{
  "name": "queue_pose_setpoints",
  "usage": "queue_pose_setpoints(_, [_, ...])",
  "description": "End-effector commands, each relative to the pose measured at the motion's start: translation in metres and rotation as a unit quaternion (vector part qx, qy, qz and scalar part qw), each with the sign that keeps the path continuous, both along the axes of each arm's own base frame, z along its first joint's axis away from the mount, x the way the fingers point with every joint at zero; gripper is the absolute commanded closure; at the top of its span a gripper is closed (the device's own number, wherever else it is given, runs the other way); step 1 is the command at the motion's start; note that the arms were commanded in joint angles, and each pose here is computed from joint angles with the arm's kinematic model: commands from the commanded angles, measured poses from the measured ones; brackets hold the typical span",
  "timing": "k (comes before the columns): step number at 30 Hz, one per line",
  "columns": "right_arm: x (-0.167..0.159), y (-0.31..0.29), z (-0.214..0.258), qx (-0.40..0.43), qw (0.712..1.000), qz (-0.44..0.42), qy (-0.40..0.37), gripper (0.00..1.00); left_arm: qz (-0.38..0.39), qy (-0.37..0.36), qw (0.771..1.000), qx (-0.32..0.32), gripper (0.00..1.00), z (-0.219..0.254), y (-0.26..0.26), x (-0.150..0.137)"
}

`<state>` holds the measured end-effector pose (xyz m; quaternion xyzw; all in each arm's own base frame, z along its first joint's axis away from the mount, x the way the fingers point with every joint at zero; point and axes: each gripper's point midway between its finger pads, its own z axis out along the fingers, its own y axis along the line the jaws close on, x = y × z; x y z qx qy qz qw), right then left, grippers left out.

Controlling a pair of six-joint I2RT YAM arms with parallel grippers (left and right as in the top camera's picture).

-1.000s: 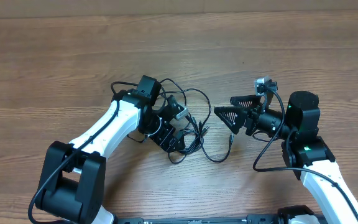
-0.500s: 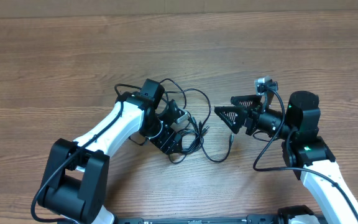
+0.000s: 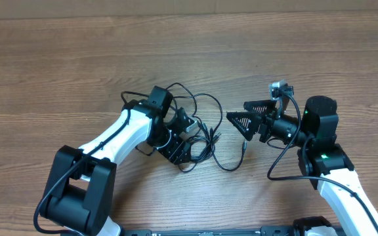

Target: Untangle cables

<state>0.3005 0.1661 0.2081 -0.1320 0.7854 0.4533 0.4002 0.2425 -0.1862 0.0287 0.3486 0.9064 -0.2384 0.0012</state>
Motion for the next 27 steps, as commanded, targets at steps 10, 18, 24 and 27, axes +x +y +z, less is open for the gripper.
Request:
queue_pose_setpoints(10, [0.002, -0.002, 0.005, -0.001, 1.0, -0.005, -0.009, 0.05, 0.002, 0.003, 1.0, 0.002, 0.73, -0.006, 0.0, -0.002])
queue_pose_setpoints(18, [0.002, -0.001, 0.005, 0.0, 1.0, -0.005, -0.009, 0.05, 0.004, 0.007, 1.0, -0.004, 0.96, -0.004, -0.002, -0.003])
queue_pose_setpoints(24, [0.003, -0.002, 0.005, -0.001, 1.0, -0.006, -0.009, 0.05, 0.011, 0.07, 0.993, -0.095, 0.96, 0.075, -0.035, 0.0])
queue_pose_setpoints(27, [0.002, -0.002, 0.004, -0.002, 1.0, -0.006, -0.006, 0.05, 0.006, 0.059, 0.986, -0.153, 0.96, 0.139, -0.055, 0.015])
